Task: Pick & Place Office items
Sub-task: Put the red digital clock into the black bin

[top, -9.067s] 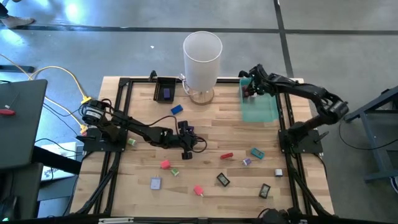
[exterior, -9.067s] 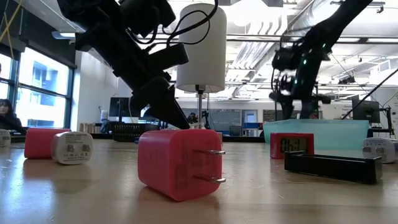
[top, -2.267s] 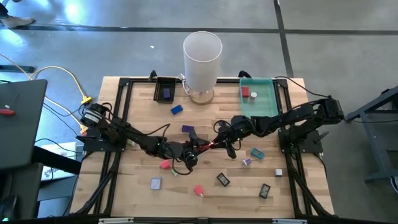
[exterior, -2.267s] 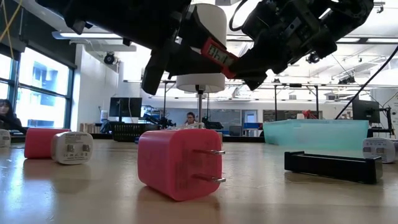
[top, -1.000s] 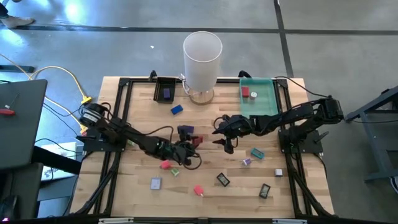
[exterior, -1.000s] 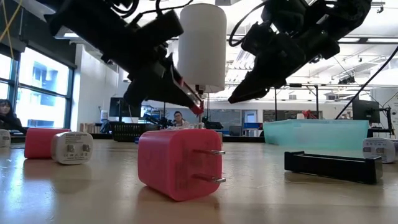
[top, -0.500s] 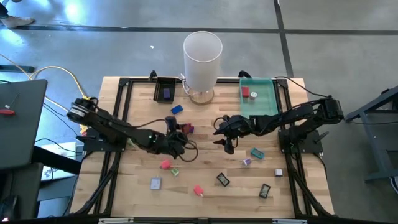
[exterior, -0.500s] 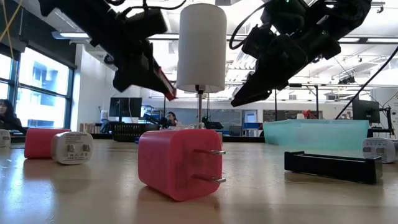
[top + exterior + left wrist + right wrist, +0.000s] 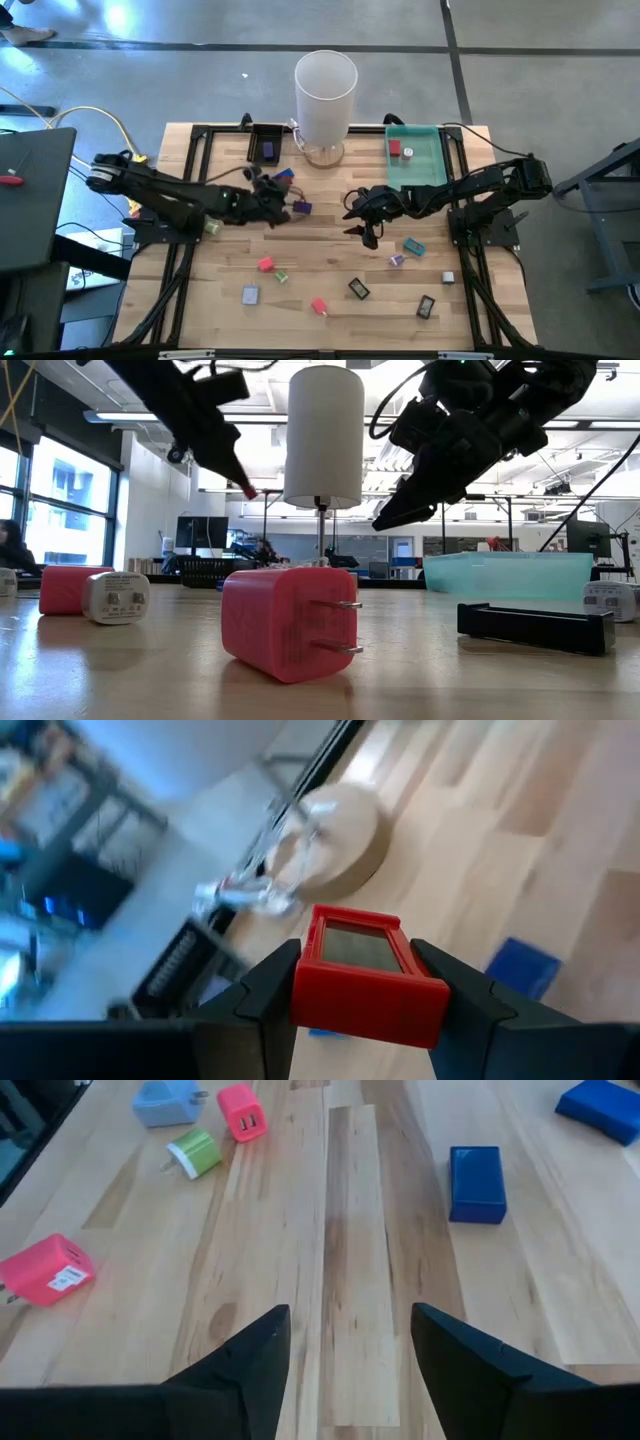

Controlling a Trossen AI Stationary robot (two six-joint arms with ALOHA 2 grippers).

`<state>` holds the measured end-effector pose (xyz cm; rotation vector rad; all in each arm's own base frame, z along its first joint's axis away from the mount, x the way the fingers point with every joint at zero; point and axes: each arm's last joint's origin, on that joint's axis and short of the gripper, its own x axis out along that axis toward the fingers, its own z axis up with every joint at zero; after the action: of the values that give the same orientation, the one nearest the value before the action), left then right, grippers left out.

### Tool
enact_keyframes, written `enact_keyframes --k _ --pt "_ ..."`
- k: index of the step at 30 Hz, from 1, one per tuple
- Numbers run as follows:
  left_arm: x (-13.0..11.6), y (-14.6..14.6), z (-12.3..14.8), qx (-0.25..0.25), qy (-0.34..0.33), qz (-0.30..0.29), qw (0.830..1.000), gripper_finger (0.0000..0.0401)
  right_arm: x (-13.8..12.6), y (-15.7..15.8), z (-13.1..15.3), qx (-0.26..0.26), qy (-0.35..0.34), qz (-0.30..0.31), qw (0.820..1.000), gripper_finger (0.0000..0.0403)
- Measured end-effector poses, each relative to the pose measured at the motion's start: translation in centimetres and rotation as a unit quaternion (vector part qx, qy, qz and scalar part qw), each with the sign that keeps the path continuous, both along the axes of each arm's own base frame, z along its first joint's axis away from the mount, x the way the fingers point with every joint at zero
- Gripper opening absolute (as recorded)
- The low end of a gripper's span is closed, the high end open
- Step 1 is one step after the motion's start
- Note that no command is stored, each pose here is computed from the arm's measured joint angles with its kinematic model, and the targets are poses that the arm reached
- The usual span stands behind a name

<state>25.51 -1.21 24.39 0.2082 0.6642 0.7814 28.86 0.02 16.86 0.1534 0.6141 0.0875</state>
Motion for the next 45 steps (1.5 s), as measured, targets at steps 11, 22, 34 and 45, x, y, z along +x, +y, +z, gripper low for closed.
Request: enact_keyframes --k 11,22,34,45 --pt "-1.6 5.4 -0.9 -0.079 0.018 0.129 0.988 0.0157 0.0 0.0 0.0 0.0 0.0 0.0 1.0 0.0195" --pt "-3.6 11.9 -1.4 -0.139 -0.001 0.234 0.962 0.0157 0.0 0.0 0.0 0.0 0.001 0.0 1.0 0.0195" --pt "-4.7 15.2 -3.6 -0.171 -0.114 0.248 0.947 0.0157 0.0 0.0 0.0 -0.001 0.0 0.0 1.0 0.0195" --pt "-5.1 15.9 -5.0 -0.16 -0.219 0.262 0.926 0.0157 0.0 0.0 0.0 -0.001 0.0 0.0 1.0 0.0195"
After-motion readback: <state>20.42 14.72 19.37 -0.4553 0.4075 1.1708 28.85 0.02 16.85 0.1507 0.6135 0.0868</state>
